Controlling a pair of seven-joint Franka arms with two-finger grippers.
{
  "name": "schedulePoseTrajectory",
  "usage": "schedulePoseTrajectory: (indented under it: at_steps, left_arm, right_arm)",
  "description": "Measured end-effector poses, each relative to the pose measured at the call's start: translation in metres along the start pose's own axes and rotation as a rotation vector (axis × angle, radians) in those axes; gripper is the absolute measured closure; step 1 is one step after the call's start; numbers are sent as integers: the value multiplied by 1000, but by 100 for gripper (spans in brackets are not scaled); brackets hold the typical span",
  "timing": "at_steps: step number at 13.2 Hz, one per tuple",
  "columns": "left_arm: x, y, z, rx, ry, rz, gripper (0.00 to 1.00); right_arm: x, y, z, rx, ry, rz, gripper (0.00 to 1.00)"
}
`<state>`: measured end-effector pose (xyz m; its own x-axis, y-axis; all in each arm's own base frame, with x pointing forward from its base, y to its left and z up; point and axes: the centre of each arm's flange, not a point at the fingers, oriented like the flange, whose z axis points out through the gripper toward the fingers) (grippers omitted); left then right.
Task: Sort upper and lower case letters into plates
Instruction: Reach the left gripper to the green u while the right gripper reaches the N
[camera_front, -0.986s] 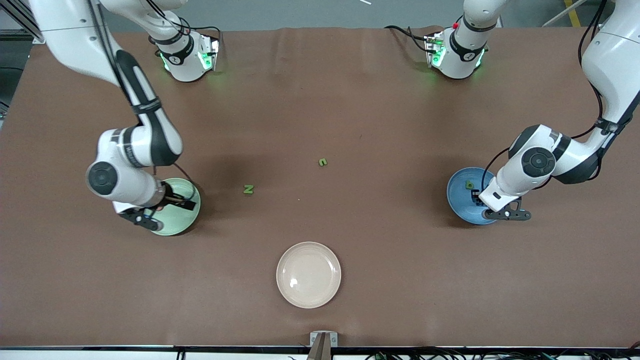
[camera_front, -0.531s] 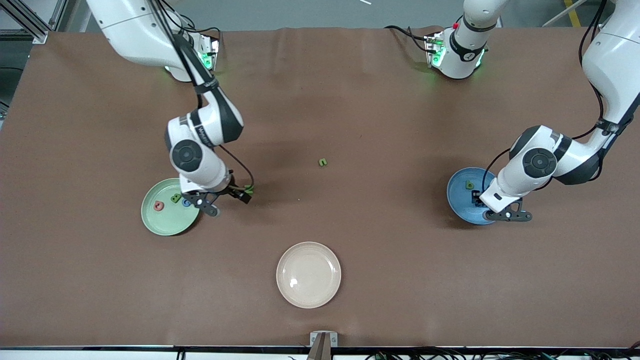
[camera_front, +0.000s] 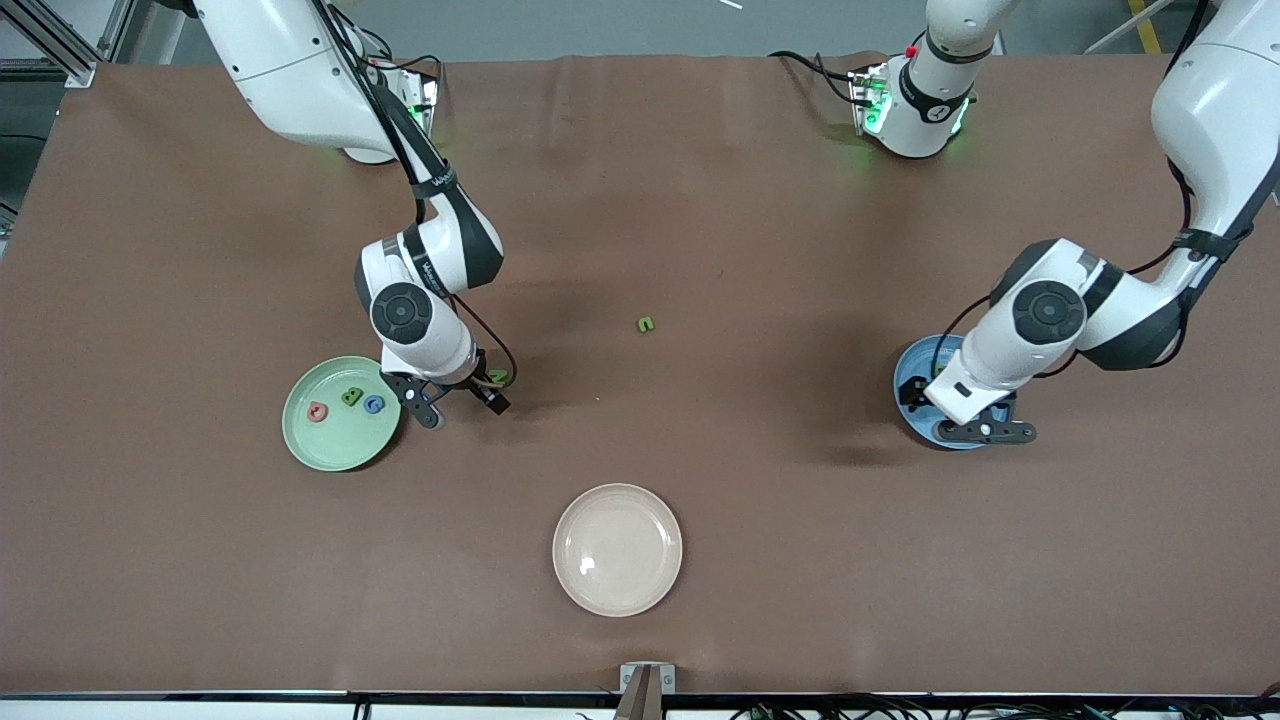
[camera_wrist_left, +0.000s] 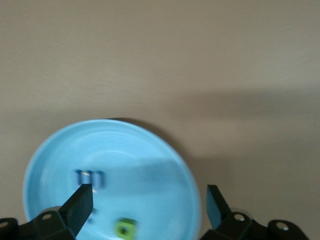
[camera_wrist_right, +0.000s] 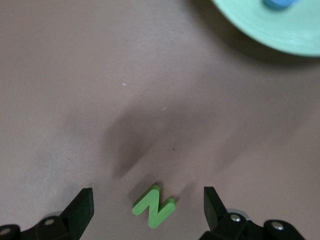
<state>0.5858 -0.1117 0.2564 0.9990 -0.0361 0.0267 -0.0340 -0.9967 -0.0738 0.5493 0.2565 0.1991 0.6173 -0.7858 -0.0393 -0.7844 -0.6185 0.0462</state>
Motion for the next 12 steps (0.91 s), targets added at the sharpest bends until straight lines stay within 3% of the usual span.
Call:
schedulePoseTrajectory:
  at_steps: [3, 8, 12]
  left_arm:
    - [-9, 80, -27, -37, -15, -122, 0]
    - [-64, 220, -44, -52, -48, -342, 0]
    - [-107, 292, -19, -35, -71, -389, 0]
  right_arm:
    - [-1, 0, 0, 2, 1, 166, 0]
    - [9, 2, 1, 0, 3, 216, 0]
    - [-12, -3, 13, -1, 5, 348, 0]
